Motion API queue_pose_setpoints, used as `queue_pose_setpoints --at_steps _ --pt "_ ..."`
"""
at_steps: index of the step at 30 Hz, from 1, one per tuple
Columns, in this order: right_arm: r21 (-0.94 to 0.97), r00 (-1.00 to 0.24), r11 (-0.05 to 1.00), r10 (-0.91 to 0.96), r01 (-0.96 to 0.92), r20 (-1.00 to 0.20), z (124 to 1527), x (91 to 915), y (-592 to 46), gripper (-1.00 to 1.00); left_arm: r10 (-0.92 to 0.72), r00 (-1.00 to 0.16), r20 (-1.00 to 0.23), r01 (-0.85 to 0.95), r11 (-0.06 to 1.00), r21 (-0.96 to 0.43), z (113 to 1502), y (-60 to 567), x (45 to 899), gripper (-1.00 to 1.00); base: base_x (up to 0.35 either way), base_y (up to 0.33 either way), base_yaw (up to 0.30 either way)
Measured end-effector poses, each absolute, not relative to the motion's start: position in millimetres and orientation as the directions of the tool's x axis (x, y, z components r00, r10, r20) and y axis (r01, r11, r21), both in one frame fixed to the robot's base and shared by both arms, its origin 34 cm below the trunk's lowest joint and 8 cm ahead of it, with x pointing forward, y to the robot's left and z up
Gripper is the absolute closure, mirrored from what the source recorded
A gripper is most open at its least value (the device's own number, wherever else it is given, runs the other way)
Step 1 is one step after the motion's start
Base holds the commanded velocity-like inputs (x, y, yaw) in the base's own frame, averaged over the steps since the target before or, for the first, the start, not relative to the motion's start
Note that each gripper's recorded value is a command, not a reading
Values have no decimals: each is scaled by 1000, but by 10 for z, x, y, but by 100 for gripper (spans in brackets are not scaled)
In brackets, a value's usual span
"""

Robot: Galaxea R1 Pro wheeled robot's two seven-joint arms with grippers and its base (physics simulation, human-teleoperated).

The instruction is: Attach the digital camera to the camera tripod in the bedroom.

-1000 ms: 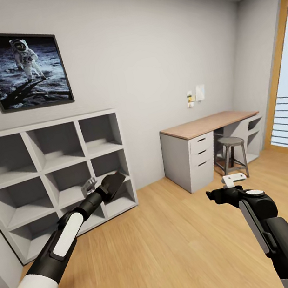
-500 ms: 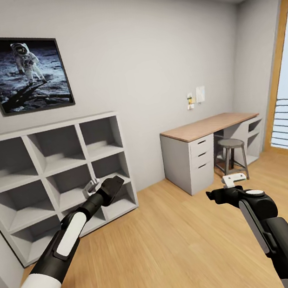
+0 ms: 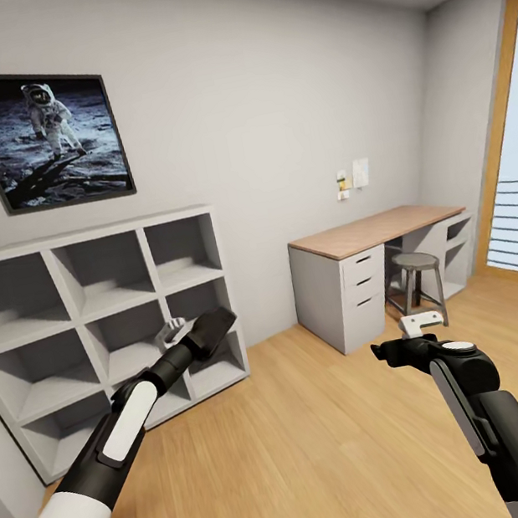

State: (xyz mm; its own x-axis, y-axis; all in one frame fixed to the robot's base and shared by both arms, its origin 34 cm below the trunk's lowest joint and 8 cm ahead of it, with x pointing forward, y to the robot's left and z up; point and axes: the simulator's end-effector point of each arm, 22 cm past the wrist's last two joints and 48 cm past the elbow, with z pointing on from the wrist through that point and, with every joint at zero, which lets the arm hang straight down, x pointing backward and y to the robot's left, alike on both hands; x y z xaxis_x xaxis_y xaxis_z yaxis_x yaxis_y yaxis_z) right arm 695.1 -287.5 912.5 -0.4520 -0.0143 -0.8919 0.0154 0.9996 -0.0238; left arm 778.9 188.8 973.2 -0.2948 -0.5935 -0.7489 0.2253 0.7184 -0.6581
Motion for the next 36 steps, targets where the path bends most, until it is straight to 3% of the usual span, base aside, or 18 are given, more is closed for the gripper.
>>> queue_pose_setpoints --at_steps 13,36 --pt "-24 -452 1000 -14 17 -892 9360 6971 -2881 -100 -535 -321 -781 466 629 -623 10230 1460 7581 100 0 0 0" --pt "-24 -452 1000 -14 17 -892 9749 6990 -2881 -100 -525 -321 -788 492 619 -613 10643 1409 7568 100 0 0 0"
